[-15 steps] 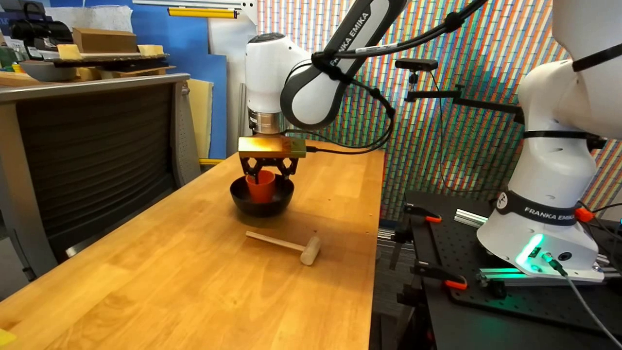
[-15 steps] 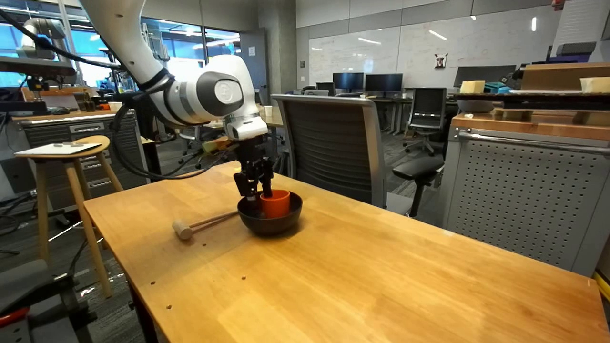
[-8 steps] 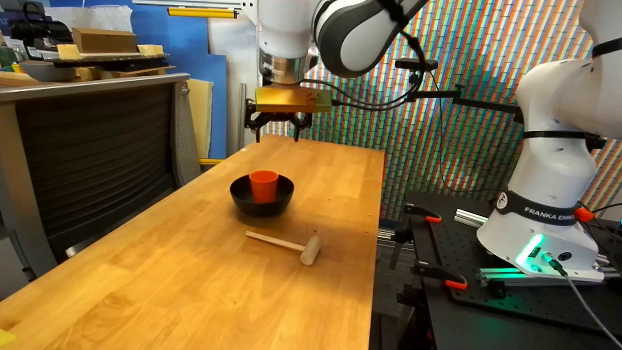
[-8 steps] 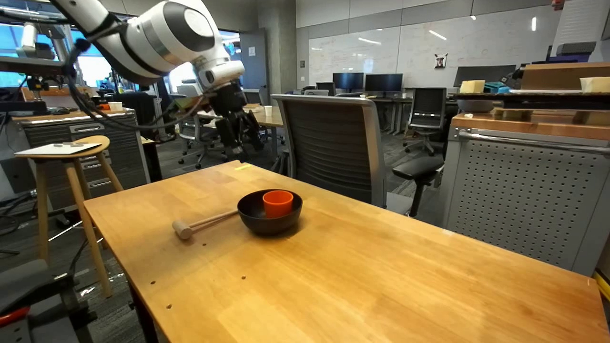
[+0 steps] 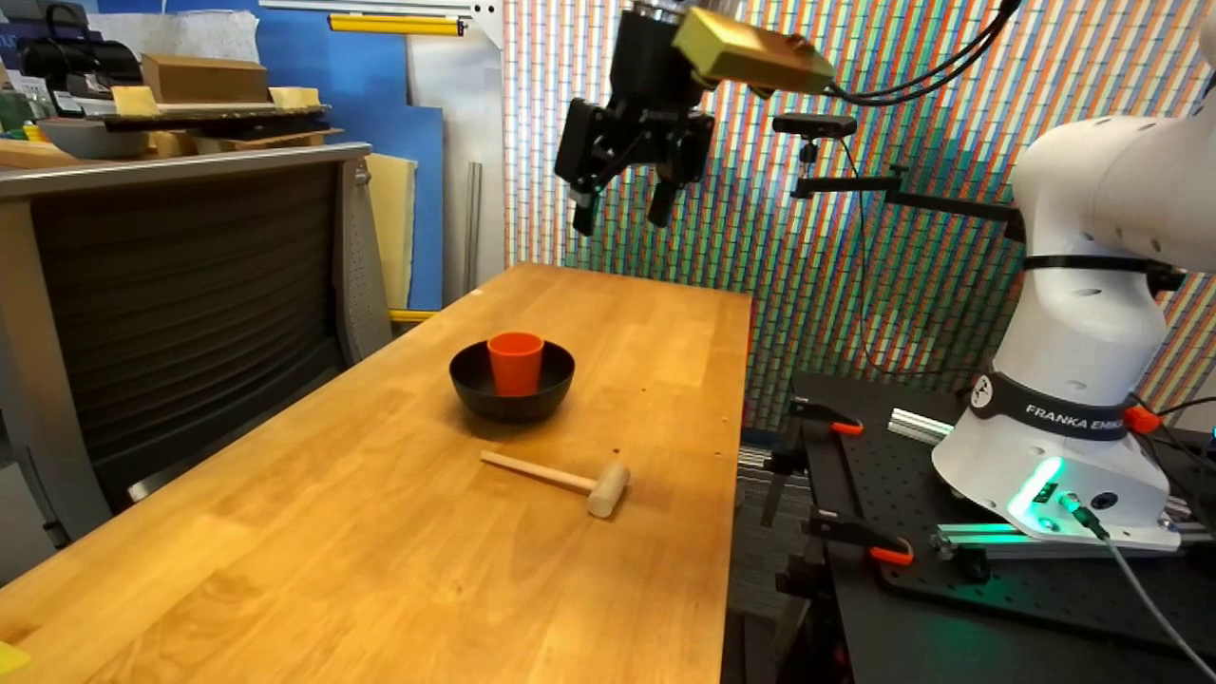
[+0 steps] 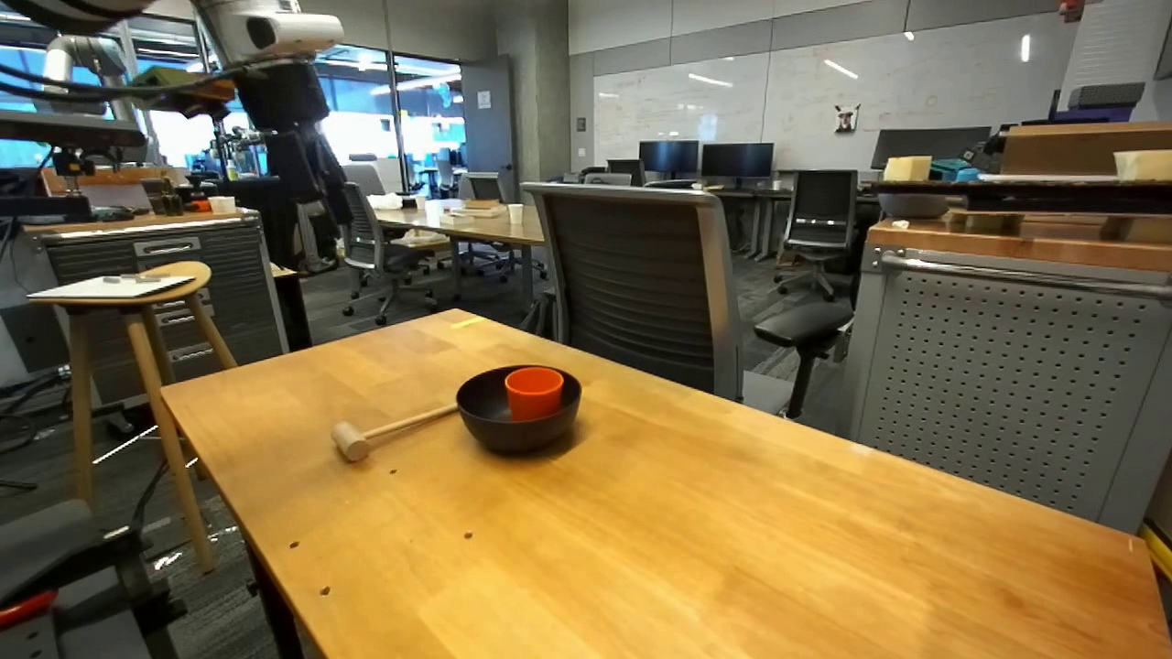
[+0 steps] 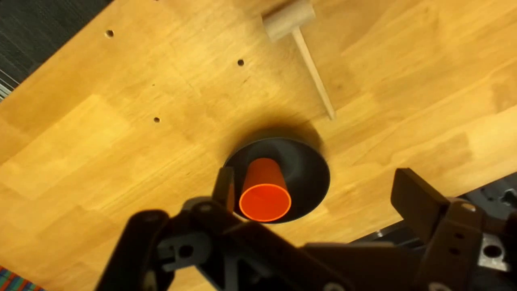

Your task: Put the cup in the bowl

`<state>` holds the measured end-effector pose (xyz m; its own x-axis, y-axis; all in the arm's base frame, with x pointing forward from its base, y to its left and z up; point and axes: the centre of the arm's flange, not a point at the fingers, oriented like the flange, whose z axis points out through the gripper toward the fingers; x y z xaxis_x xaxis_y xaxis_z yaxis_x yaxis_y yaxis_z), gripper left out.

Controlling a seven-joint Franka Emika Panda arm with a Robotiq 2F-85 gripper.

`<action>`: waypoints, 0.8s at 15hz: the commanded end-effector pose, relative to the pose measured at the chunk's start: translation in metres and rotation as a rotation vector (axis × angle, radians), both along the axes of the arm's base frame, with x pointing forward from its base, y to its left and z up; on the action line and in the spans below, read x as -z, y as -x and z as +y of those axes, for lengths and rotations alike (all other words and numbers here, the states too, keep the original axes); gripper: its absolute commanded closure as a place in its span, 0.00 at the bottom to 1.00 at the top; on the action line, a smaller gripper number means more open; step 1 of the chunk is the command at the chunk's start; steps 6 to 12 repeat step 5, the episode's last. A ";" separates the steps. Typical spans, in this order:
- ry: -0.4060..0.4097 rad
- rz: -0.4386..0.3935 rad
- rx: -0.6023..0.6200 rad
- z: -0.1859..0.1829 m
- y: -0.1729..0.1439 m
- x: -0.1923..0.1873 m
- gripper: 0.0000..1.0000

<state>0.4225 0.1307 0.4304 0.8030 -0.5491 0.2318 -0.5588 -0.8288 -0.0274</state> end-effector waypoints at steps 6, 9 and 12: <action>-0.062 0.057 -0.206 -0.018 0.062 -0.024 0.00; -0.062 0.057 -0.206 -0.018 0.062 -0.024 0.00; -0.062 0.057 -0.206 -0.018 0.062 -0.024 0.00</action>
